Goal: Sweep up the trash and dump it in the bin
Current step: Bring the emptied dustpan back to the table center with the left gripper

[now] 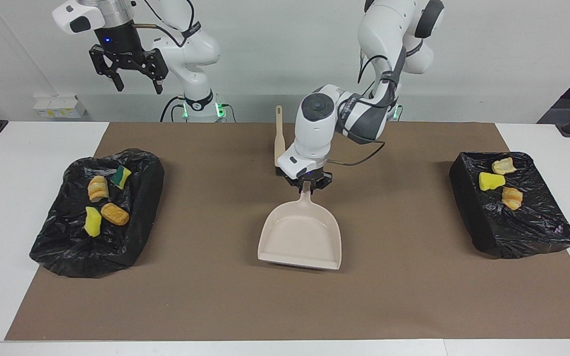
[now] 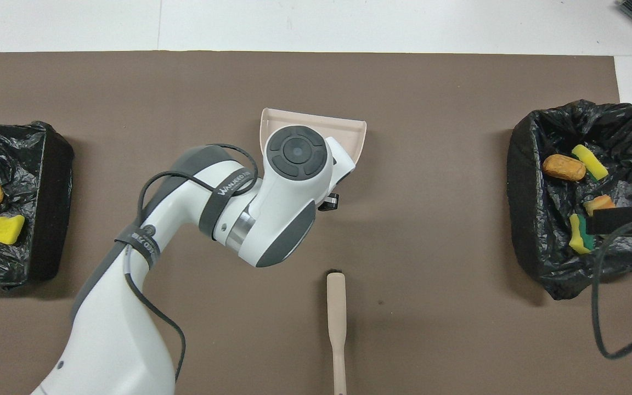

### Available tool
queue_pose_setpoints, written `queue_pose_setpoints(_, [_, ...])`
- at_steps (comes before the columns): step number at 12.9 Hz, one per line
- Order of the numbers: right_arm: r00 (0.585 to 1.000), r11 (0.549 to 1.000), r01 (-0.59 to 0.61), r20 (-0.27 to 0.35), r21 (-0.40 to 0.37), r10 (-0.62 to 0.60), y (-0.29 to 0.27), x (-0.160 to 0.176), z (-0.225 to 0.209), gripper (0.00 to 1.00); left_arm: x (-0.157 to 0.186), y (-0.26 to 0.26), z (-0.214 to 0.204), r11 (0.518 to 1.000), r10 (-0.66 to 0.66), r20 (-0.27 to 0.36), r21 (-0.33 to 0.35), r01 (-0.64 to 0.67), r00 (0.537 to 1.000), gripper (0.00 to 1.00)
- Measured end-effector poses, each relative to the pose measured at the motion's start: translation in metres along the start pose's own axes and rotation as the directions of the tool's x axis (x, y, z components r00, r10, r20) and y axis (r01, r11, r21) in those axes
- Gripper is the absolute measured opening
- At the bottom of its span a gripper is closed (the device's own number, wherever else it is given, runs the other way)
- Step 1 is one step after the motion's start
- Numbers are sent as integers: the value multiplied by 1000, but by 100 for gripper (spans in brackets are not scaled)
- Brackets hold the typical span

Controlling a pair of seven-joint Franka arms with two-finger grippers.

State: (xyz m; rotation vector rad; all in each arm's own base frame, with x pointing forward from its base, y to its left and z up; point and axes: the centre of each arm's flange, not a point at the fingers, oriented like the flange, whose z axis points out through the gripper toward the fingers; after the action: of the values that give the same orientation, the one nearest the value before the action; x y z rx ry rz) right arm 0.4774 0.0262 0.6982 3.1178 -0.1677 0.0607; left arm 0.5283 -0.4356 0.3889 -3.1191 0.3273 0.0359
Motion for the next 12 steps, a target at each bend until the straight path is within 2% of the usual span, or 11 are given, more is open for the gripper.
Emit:
queue_pose_setpoints(3, [1000,1000,-11,-11,3,11,7,8,-5,100,11,21,18,998,-65,-20,-11,65,998,32])
queue_pose_setpoints(10, [1000,1000,-5,-4,7,5,32,14,-1,100,10,31,28,998,-65,-18,-13,65,998,32])
queue_pose_setpoints(11, [1000,1000,-3,-4,7,3,36,14,-1,100,10,31,28,998,-65,-18,-12,65,998,38])
queue_pose_setpoints(12, [1000,1000,-2,-4,8,2,37,14,-1,100,10,31,29,998,-65,-17,-12,65,998,38])
